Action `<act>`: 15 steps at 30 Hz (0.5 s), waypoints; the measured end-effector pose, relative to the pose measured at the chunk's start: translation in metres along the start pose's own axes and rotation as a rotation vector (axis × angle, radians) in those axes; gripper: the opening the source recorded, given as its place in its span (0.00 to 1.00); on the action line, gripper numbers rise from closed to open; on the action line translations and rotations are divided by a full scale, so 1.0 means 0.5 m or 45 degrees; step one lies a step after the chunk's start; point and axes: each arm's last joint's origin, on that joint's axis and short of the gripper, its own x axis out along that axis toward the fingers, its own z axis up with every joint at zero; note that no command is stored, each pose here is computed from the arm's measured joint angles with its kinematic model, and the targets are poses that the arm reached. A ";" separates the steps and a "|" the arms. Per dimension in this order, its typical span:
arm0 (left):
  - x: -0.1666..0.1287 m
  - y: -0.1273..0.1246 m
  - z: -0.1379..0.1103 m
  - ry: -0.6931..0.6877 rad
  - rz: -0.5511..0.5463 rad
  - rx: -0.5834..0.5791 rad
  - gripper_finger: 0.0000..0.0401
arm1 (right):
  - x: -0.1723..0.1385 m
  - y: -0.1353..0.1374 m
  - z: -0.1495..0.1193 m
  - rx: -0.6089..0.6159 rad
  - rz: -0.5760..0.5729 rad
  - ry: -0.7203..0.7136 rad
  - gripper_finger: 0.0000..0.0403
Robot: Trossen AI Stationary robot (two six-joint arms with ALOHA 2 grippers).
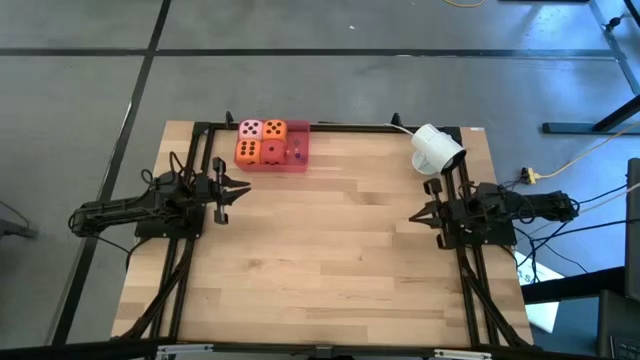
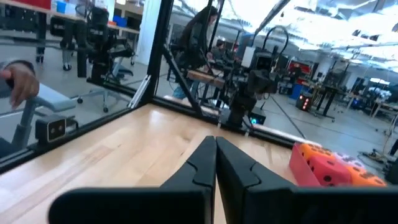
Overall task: Pick & Place Dice
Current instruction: Return to Home Position
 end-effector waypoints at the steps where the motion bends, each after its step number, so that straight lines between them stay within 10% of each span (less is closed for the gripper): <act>1: 0.000 0.000 0.000 0.000 0.000 0.000 0.13 | 0.000 0.000 0.000 0.001 -0.003 -0.010 0.03; 15: 0.000 0.000 0.000 0.000 0.000 0.001 0.13 | 0.007 0.005 -0.025 0.045 -0.018 -0.045 0.03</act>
